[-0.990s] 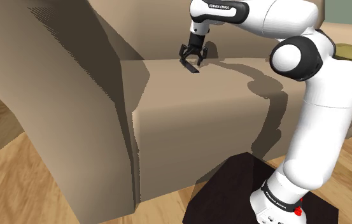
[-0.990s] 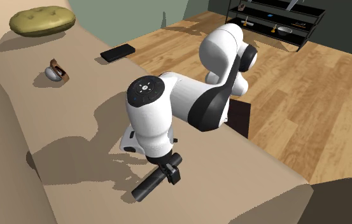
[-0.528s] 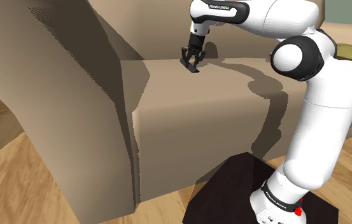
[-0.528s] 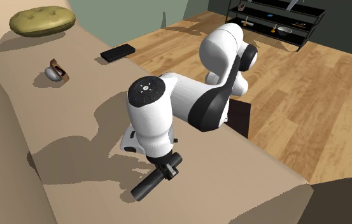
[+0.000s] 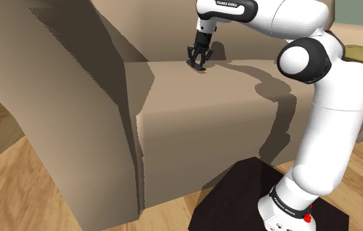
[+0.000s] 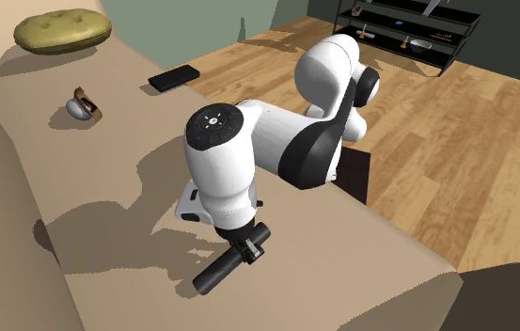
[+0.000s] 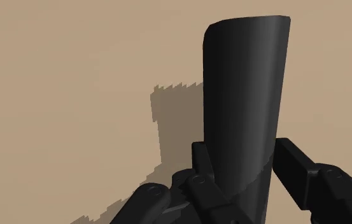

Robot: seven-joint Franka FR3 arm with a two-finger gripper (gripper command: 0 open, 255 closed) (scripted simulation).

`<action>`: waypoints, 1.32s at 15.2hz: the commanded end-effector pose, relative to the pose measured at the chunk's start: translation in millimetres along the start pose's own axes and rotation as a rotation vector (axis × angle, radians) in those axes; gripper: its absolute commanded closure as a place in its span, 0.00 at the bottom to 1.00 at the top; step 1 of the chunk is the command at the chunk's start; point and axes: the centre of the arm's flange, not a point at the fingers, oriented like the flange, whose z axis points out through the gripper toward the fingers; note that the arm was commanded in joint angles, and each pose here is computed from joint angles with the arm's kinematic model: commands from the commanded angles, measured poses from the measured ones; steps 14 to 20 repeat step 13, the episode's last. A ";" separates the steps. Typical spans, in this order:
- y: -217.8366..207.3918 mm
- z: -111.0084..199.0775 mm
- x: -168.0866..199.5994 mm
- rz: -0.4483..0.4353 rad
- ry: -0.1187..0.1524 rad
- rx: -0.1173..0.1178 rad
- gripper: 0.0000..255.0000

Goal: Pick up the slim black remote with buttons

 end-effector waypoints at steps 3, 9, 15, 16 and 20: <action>-0.7 -20.5 0.5 0.000 0.000 0.000 1.00; -2.6 -52.1 0.9 0.000 0.000 0.000 1.00; -3.2 -63.4 1.0 0.000 0.000 0.000 1.00; -3.2 -63.4 1.0 0.000 0.000 0.000 1.00; -3.2 -63.4 1.0 0.000 0.000 0.000 1.00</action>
